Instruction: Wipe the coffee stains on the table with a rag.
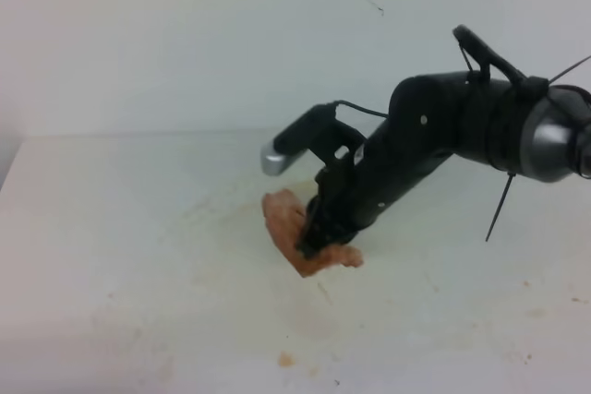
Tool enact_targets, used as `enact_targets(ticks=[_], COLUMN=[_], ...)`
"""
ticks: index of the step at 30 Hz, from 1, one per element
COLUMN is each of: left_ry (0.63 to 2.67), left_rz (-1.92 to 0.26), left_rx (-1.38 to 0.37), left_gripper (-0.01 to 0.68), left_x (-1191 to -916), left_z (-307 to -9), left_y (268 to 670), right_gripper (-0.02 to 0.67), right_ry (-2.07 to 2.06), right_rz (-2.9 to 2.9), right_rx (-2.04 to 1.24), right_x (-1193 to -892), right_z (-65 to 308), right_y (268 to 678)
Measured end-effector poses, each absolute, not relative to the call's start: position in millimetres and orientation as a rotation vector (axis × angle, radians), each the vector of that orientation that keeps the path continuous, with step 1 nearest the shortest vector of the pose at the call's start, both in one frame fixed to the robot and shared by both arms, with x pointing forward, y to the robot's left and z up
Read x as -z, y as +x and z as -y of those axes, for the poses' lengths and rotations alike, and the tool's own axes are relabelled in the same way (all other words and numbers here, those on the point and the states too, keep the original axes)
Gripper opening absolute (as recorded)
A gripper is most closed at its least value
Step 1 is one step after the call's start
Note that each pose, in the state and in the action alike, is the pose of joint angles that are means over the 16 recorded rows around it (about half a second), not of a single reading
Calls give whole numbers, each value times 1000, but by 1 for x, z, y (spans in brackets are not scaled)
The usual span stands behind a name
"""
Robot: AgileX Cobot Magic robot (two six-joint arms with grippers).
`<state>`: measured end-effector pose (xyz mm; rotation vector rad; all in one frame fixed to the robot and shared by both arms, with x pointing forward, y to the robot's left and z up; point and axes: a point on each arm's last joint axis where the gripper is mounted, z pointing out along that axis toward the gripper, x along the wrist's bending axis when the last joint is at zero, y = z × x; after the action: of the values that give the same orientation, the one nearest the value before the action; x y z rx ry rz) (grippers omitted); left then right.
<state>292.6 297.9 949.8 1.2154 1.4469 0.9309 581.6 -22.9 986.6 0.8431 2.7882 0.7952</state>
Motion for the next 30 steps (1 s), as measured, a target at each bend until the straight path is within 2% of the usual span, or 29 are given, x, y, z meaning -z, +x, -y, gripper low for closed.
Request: enact_targets(ticks=[6, 12, 15, 19, 25, 28, 30], left_ry=[1215, 1215, 1215, 1215, 1215, 1215, 1215], left_rz=[-1447, -1447, -1447, -1447, -1447, -1447, -1447], left_rx=[-931, -931, -931, -931, -931, -931, -931], left_gripper=[1, 1, 1, 1, 1, 1, 1], left_x=[-950, -950, -950, -950, -950, -950, -950], left_z=[-298, -298, -298, -298, -298, -298, -298], left_y=[293, 293, 293, 293, 293, 293, 293], right_gripper=[4, 26, 70, 162, 301, 317, 292], right_ry=[863, 900, 916, 924, 893, 857, 827], right_rz=[-2747, -2746, -2760, -2783, -2819, -2833, -2838], right_rx=[-1027, -1114, -1112, -1098, -1094, -1080, -1058], right_x=[-1005, -993, -984, -978, -989, -1004, -1016], right_z=[4, -8, -11, -13, -15, -14, -12], right_y=[591, 601, 604, 606, 606, 605, 603])
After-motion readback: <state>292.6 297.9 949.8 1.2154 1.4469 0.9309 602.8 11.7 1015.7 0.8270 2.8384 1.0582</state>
